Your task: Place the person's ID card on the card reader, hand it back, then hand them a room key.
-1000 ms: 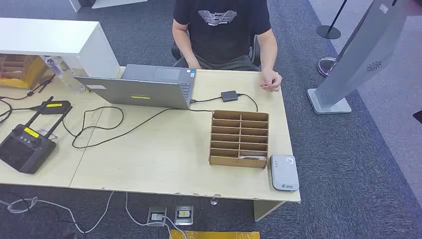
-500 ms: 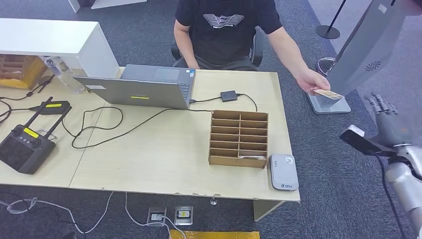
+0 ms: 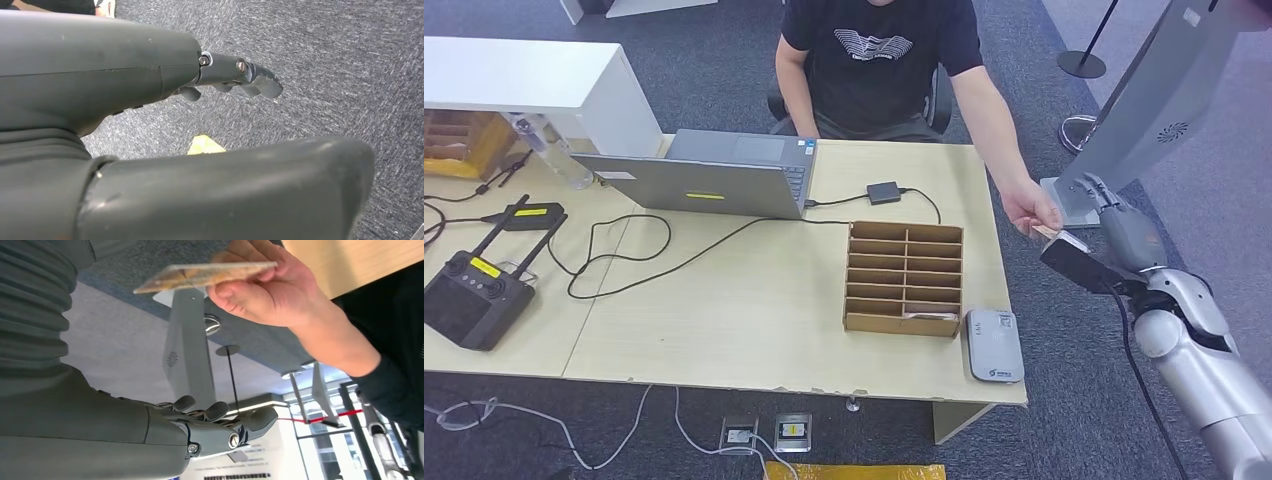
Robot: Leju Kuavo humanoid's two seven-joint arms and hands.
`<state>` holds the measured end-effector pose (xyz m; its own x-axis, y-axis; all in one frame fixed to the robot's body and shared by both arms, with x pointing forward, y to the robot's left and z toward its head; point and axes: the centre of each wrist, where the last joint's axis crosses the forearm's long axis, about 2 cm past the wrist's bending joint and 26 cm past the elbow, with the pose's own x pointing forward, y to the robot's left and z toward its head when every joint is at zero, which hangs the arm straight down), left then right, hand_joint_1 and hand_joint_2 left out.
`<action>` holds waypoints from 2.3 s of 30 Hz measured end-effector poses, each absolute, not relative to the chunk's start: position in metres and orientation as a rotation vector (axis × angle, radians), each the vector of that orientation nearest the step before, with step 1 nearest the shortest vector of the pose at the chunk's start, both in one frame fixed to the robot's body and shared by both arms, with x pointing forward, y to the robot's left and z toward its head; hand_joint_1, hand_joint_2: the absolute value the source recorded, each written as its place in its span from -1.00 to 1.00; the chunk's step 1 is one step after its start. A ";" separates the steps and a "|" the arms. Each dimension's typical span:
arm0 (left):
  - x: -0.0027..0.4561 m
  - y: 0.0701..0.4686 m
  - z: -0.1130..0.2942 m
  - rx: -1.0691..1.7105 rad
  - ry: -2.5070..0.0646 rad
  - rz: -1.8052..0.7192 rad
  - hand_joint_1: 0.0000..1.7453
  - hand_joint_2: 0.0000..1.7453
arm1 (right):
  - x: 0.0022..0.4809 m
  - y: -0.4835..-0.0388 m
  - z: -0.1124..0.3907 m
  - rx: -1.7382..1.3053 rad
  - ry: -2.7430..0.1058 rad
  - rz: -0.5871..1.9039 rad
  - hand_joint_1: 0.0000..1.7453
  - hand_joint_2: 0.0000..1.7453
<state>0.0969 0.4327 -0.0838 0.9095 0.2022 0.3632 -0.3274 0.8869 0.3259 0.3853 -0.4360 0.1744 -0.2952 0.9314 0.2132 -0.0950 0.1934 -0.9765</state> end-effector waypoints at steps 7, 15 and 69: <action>0.097 0.433 -0.084 0.392 -0.328 0.282 -1.00 -1.00 | 0.385 -0.419 0.178 -0.809 -1.534 1.360 -0.98 1.00; 0.097 0.433 -0.084 0.400 -0.326 0.290 -1.00 -1.00 | 0.384 -0.395 0.183 -0.780 -1.505 1.398 0.30 1.00; 0.099 0.410 -0.089 0.392 -0.301 0.305 -1.00 -1.00 | 0.290 -0.356 0.138 -0.572 -1.473 1.462 1.00 1.00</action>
